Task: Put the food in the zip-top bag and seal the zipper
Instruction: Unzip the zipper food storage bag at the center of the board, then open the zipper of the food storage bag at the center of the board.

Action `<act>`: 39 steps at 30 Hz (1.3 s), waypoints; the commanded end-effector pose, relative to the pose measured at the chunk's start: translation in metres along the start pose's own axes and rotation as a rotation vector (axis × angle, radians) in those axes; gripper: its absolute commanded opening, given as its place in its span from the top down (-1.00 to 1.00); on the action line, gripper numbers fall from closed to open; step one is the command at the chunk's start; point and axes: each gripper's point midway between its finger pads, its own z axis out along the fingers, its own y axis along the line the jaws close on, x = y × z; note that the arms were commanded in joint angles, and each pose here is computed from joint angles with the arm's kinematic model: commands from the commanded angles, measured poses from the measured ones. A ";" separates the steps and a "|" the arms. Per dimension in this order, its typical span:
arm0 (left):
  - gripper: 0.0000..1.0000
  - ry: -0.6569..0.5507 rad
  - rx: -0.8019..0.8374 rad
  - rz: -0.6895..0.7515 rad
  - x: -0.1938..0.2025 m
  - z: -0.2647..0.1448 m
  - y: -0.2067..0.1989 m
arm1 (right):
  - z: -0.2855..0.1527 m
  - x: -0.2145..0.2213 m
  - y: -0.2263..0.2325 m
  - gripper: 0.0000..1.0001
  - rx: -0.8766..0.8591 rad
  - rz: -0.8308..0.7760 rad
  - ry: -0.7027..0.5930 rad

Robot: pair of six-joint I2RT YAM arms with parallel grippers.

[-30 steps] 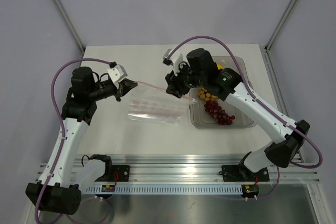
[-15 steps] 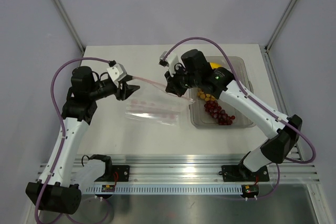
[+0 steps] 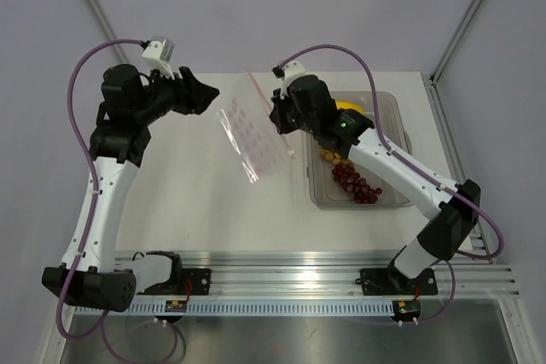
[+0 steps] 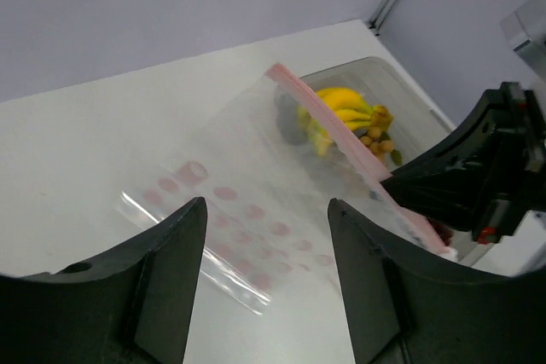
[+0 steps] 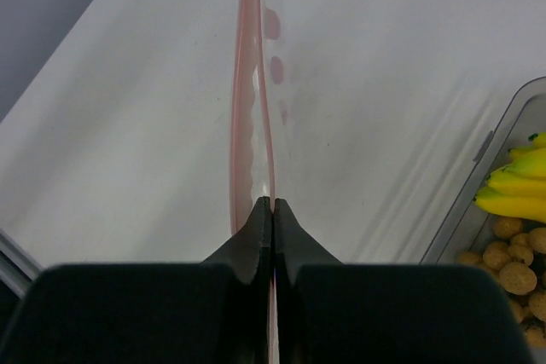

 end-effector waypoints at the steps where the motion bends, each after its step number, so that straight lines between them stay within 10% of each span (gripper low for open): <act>1: -0.18 0.048 0.051 -0.403 0.014 0.003 -0.022 | -0.003 -0.049 0.002 1.00 0.028 0.092 -0.158; 14: -0.35 0.067 0.165 -0.633 0.059 0.041 -0.073 | 0.002 -0.024 0.020 1.00 -0.027 0.128 -0.145; 39: -0.04 0.187 -0.055 -0.524 0.075 0.071 -0.056 | 0.000 -0.018 0.035 1.00 -0.049 0.109 -0.124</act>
